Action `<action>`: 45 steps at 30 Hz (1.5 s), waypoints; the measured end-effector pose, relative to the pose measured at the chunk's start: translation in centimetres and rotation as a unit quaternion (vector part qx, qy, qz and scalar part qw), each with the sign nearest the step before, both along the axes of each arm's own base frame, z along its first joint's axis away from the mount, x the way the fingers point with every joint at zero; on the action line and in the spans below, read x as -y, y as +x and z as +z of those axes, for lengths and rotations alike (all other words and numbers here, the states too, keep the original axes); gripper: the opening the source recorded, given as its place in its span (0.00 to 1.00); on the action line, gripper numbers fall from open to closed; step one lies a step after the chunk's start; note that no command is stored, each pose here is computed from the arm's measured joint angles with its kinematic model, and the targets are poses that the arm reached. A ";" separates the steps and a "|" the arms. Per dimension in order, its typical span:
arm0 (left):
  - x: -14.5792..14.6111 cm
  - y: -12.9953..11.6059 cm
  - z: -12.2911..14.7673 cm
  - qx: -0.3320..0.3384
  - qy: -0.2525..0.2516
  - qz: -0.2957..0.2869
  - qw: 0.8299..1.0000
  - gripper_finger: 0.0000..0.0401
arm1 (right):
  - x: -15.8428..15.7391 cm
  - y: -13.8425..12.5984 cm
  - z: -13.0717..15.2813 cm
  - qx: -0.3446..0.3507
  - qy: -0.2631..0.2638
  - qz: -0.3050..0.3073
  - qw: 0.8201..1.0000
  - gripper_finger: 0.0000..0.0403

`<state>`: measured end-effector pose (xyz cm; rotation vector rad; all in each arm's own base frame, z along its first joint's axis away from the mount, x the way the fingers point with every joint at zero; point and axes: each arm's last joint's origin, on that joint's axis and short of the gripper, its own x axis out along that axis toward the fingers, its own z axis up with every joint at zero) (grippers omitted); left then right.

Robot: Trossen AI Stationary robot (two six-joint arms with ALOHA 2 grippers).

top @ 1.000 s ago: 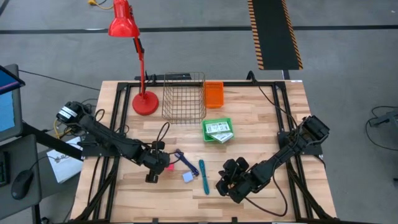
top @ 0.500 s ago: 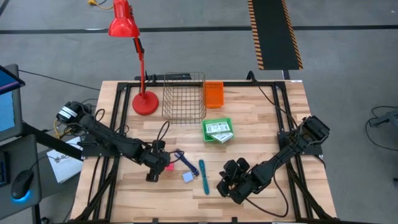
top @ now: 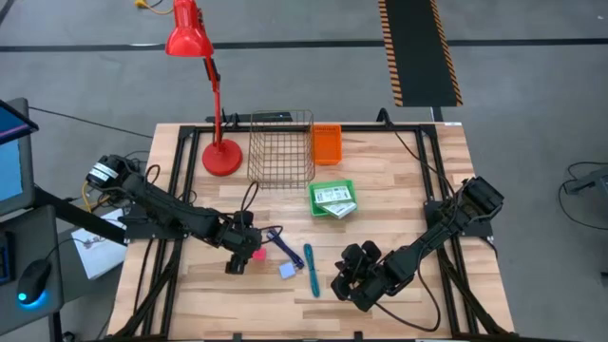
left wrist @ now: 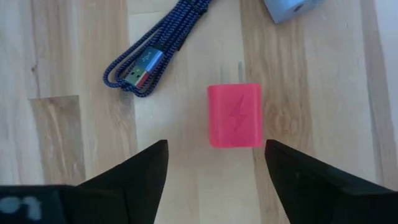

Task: Pick and place items into bin
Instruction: Put the pink charger adapter into the orange bin

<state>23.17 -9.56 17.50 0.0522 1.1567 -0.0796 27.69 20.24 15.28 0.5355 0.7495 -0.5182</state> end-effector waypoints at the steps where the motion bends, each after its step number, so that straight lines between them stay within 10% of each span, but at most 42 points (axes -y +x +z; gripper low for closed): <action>1: 0.0 0.0 0.0 -0.001 -0.002 -0.003 1.000 0.64 | 0.0 0.0 0.0 0.000 0.000 0.000 1.000 0.00; 18: 0.5 0.9 -3.7 -0.075 0.008 -0.014 0.997 0.64 | 0.0 -0.2 -0.1 -0.011 -0.001 0.003 1.000 0.00; 45: 1.0 2.0 -2.5 -0.049 0.014 -0.064 0.997 0.64 | 0.2 -0.2 -0.1 -0.017 -0.002 0.002 1.000 0.00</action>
